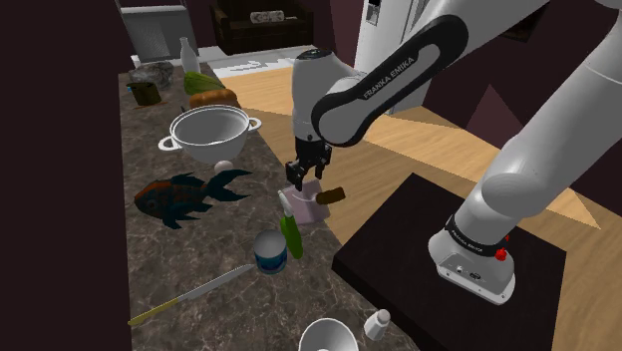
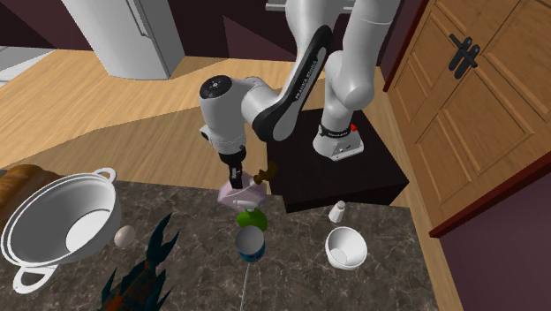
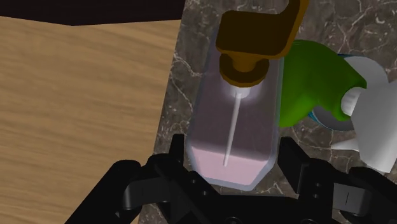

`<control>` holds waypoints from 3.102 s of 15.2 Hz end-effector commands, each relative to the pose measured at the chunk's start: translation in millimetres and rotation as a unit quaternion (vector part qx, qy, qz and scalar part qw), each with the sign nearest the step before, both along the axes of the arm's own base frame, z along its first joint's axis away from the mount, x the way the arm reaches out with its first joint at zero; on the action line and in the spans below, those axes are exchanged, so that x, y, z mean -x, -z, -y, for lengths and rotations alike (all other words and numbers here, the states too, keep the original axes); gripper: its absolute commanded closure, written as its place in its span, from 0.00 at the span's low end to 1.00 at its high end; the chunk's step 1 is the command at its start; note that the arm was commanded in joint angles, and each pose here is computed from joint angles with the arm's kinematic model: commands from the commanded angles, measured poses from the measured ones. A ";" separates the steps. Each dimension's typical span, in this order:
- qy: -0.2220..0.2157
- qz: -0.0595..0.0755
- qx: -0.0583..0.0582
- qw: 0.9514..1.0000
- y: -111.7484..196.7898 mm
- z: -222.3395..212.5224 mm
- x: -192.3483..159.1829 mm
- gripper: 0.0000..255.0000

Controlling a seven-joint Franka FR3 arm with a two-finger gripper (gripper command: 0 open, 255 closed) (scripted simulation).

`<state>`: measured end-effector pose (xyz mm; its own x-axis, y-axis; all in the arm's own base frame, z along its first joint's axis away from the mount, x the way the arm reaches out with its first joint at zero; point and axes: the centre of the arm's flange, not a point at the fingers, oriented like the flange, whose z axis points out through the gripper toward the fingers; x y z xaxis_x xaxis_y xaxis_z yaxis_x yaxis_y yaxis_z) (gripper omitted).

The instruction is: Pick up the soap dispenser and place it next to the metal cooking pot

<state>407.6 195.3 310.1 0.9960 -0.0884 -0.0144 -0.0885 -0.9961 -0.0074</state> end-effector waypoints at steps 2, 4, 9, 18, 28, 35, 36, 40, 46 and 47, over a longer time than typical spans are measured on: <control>0.000 0.000 0.000 1.000 -15.7 0.0 -0.3 1.00; 0.000 0.000 0.000 1.000 -26.2 0.0 -0.3 1.00; 0.000 0.000 0.000 1.000 -52.6 0.0 -0.3 1.00; 0.000 0.000 0.000 1.000 -100.2 0.0 -0.3 1.00; 0.000 0.000 0.000 1.000 -153.0 0.0 -0.3 1.00; 0.000 0.000 0.000 1.000 -189.9 0.0 -0.3 1.00; 0.000 0.000 0.000 1.000 -195.2 0.0 -0.3 1.00; 0.000 0.000 0.000 1.000 -203.8 8.9 -25.2 1.00; 0.000 0.000 0.000 1.000 -204.3 35.7 -99.7 1.00; 0.000 0.000 0.000 1.000 -204.4 40.2 -112.1 1.00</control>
